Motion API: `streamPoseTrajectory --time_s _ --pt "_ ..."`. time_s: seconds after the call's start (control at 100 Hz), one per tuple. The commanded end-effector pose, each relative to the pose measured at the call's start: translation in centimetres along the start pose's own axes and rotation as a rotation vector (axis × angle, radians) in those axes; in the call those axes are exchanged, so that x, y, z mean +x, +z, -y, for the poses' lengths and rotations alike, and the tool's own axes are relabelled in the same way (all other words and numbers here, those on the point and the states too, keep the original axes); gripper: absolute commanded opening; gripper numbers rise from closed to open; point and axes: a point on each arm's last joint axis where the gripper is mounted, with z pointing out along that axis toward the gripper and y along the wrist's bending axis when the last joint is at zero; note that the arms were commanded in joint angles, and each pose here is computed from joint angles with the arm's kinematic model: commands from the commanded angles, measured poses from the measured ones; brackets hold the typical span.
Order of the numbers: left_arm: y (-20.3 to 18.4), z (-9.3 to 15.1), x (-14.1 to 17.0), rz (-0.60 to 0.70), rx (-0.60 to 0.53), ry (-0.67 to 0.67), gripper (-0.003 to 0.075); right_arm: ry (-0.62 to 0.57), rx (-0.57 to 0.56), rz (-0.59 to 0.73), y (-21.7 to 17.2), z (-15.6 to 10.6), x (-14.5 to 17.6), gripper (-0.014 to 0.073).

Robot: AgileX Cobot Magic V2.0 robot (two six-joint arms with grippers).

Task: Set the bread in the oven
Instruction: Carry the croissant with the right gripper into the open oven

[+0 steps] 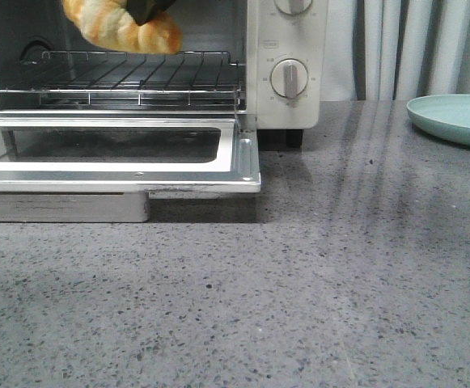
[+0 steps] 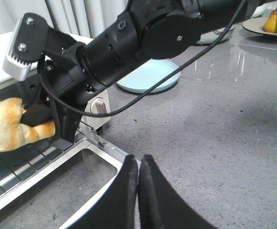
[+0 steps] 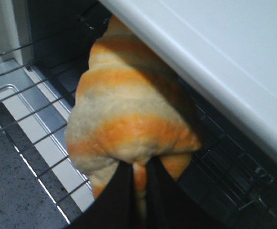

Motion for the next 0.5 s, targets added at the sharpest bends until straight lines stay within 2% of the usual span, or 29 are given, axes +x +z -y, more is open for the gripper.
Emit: streamPoseTrajectory --time_s 0.0,0.05,0.11,0.16,0.2,0.21,0.23,0.29,0.32,0.37,0.49 --pt "-0.3 -0.2 -1.3 0.076 -0.020 -0.036 -0.0022 -0.002 0.026 0.134 -1.5 1.2 -2.2 -0.0066" --pt "-0.3 -0.2 -1.3 0.076 -0.020 -0.036 -0.0022 -0.003 0.023 0.135 -1.2 1.1 -2.1 -0.0055" --pt "-0.3 -0.2 -1.3 0.076 -0.020 -0.036 -0.0022 -0.004 0.020 0.138 -1.0 1.0 -2.1 0.0003" --pt "-0.3 -0.2 -1.3 0.076 -0.020 -0.036 -0.0022 -0.005 0.020 0.136 -0.9 1.0 -2.0 0.0096" --pt "-0.3 -0.2 -1.3 0.076 -0.020 -0.036 -0.0022 -0.003 0.019 0.136 -0.9 1.0 -2.0 0.0221" --pt "-0.3 -0.2 -1.3 0.076 -0.020 -0.036 -0.0022 0.000 0.019 0.136 -0.9 1.0 -2.0 0.0221" --pt "-0.3 -0.2 -1.3 0.076 -0.020 -0.036 -0.0022 0.005 0.019 0.136 -0.9 1.0 -2.0 0.0297" --pt "-0.3 -0.2 -1.3 0.077 -0.022 -0.036 -0.0022 0.020 0.019 0.130 -0.9 1.0 -2.0 0.0445" --pt "-0.3 -0.3 -1.4 0.081 -0.028 -0.036 -0.0022 0.022 0.019 0.126 -0.9 1.0 -1.9 0.0491" --pt "-0.3 -0.4 -1.4 0.087 -0.038 -0.036 -0.0022 0.023 0.021 0.118 -1.0 1.0 -1.9 0.0534" --pt "-0.6 -0.8 -1.7 0.131 -0.097 -0.074 -0.0022 0.057 0.016 0.090 -2.0 1.0 -2.0 0.0536"
